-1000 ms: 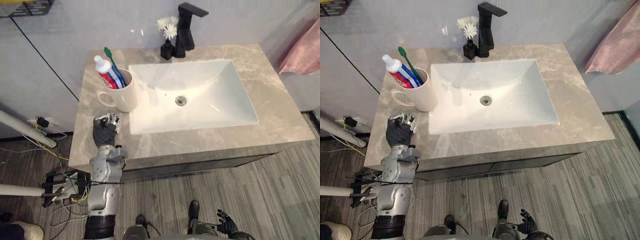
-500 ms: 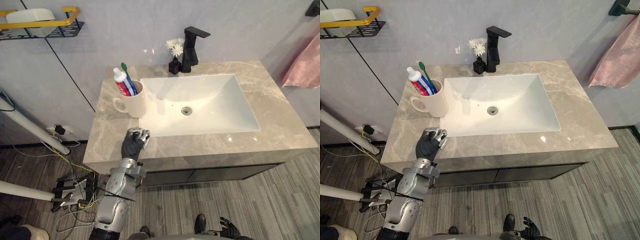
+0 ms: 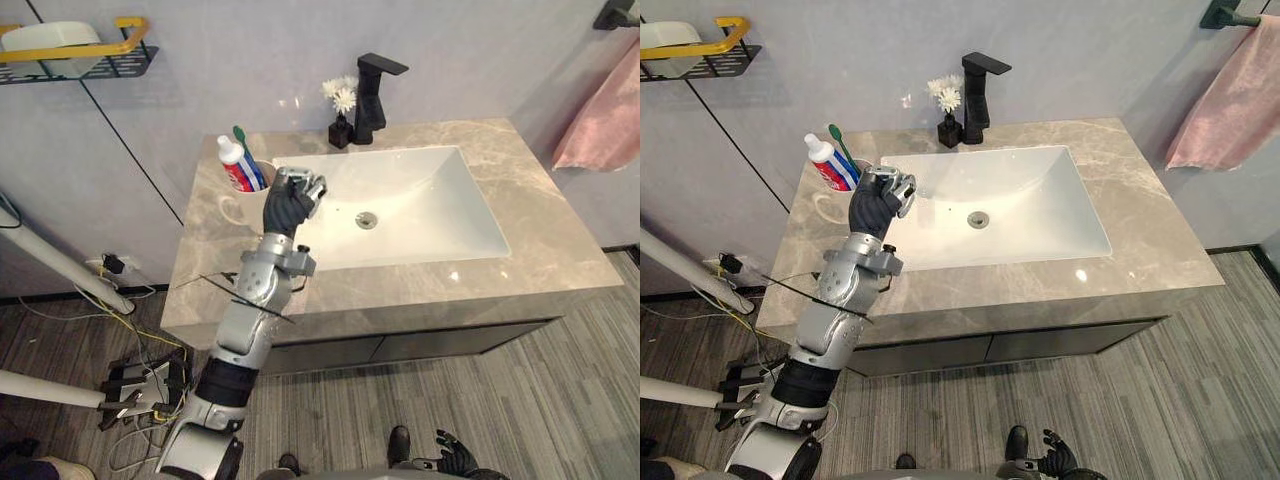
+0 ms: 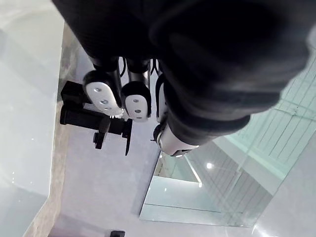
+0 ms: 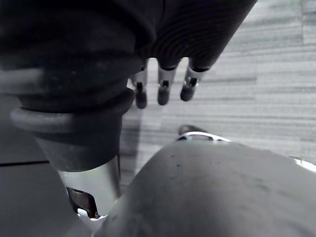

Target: Organize washtable

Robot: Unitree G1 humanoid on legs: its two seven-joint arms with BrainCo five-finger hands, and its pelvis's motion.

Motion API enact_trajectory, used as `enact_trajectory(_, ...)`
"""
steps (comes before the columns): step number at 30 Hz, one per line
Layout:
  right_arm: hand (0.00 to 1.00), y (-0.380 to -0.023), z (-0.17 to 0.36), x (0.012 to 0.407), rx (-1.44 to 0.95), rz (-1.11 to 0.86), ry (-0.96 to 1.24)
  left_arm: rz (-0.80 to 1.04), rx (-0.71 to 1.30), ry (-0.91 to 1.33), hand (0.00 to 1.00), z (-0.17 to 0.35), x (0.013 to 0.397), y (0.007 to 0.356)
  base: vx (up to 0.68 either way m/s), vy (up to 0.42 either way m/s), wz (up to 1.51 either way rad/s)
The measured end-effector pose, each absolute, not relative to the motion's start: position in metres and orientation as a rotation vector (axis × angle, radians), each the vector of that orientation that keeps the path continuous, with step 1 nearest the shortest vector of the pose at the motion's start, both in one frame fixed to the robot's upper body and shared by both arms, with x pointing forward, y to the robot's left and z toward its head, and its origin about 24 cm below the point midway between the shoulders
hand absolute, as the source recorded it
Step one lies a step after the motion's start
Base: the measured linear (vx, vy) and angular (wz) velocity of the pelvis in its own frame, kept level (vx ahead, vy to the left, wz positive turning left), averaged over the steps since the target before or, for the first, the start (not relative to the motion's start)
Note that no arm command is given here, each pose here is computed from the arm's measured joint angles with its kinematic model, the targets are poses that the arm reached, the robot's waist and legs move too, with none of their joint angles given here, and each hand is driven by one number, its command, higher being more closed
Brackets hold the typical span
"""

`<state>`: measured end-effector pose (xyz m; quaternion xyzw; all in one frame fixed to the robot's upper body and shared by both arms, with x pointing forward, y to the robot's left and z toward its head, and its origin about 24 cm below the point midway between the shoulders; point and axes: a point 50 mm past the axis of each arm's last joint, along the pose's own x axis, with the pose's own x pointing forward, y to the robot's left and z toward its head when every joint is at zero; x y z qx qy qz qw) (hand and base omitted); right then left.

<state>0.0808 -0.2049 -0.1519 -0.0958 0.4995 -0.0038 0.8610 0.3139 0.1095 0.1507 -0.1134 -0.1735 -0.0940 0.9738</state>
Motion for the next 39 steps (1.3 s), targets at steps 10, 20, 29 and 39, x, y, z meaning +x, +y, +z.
enact_trajectory(10,0.00,-0.199,-0.151,0.084,-0.186,-0.006,1.032,-0.160,-0.204,-0.315,1.00,0.143,0.317,0.112,-0.02,-0.006,-0.01)
enact_trajectory(20,0.00,-0.198,-0.147,0.091,-0.184,-0.005,0.993,-0.318,-0.184,-0.416,1.00,0.178,0.322,0.078,-0.03,0.000,0.01)
enact_trajectory(29,0.00,-0.197,-0.144,0.097,-0.168,-0.011,0.954,-0.358,-0.200,-0.414,1.00,0.180,0.321,0.068,-0.02,-0.002,-0.02)
enact_trajectory(39,0.00,-0.194,-0.138,0.107,-0.159,-0.013,0.900,-0.345,-0.175,-0.466,1.00,0.197,0.327,0.068,0.00,-0.001,-0.02)
